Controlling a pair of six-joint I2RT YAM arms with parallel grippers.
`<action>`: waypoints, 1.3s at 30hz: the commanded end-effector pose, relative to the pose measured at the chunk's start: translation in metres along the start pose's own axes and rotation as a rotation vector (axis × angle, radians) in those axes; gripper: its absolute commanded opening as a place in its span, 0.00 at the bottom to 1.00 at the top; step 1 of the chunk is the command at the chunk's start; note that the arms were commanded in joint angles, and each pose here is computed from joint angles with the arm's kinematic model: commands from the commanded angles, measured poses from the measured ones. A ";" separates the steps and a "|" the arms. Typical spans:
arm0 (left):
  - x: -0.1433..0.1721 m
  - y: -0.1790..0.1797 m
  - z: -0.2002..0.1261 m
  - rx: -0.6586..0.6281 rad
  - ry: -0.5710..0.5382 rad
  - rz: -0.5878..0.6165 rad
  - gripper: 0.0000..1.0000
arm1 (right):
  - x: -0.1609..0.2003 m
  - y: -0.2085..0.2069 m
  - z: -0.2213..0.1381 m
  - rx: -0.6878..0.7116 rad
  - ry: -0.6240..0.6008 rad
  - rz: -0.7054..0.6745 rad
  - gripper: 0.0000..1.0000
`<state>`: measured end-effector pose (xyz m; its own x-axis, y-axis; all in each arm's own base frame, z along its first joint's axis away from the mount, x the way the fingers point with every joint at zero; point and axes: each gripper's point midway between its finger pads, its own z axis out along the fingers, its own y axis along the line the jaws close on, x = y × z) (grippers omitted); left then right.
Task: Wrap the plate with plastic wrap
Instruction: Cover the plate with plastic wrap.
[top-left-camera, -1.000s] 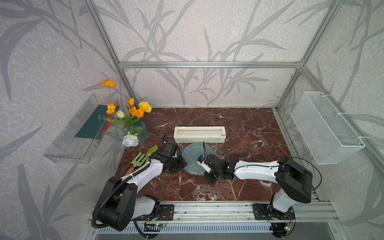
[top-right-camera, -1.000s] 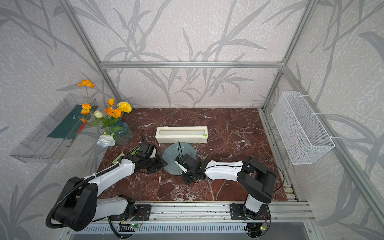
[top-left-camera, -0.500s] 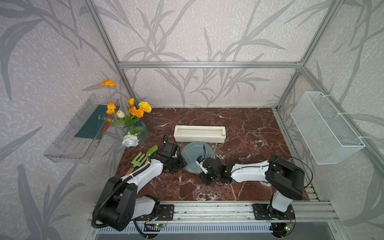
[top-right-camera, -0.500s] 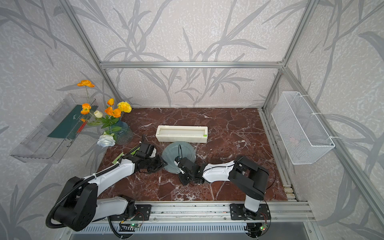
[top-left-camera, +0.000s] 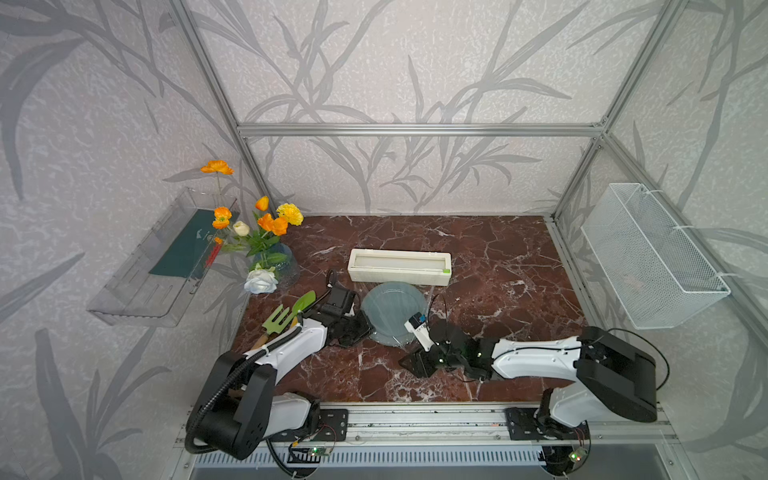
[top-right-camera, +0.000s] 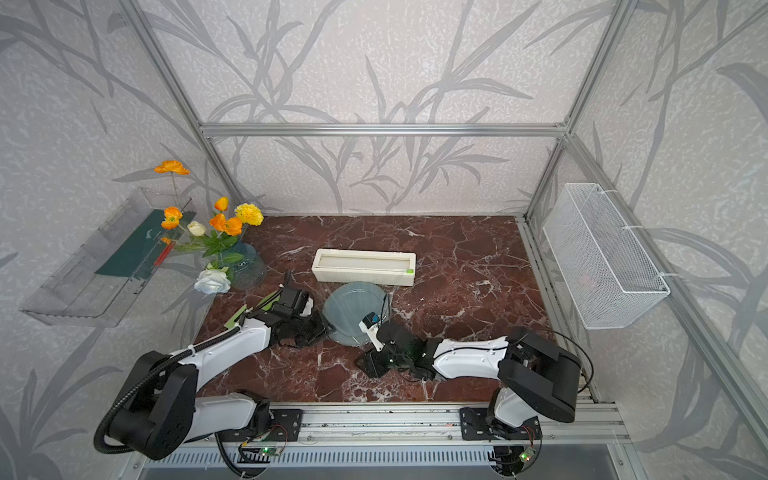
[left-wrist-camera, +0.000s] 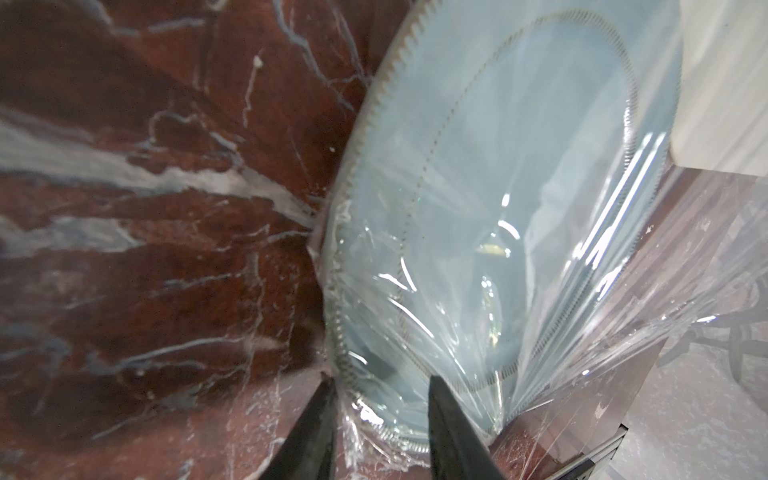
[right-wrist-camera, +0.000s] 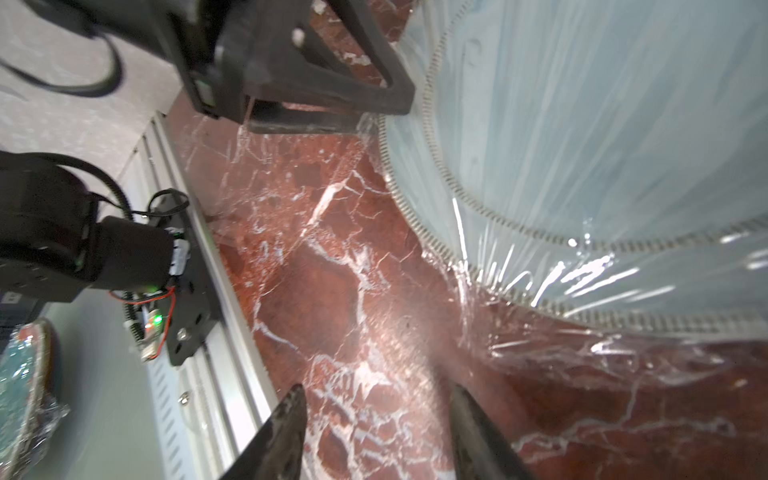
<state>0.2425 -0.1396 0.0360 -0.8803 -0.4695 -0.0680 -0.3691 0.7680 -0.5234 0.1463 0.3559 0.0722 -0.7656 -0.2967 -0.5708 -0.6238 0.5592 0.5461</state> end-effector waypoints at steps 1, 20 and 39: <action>0.001 0.003 0.003 -0.002 0.004 -0.016 0.36 | 0.003 -0.003 -0.007 -0.035 0.007 0.110 0.57; 0.002 0.002 -0.002 -0.004 0.003 -0.009 0.36 | -0.038 -0.060 0.032 -0.231 -0.201 0.598 0.60; 0.001 0.002 -0.007 -0.002 -0.012 -0.009 0.32 | -0.032 -0.094 0.027 -0.054 -0.362 0.623 0.29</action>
<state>0.2389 -0.1394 0.0356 -0.8781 -0.4752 -0.0557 -0.3783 0.7609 -0.5272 0.2327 0.3451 0.0279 -0.9005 0.3383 -0.2732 -0.0995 0.4512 0.8868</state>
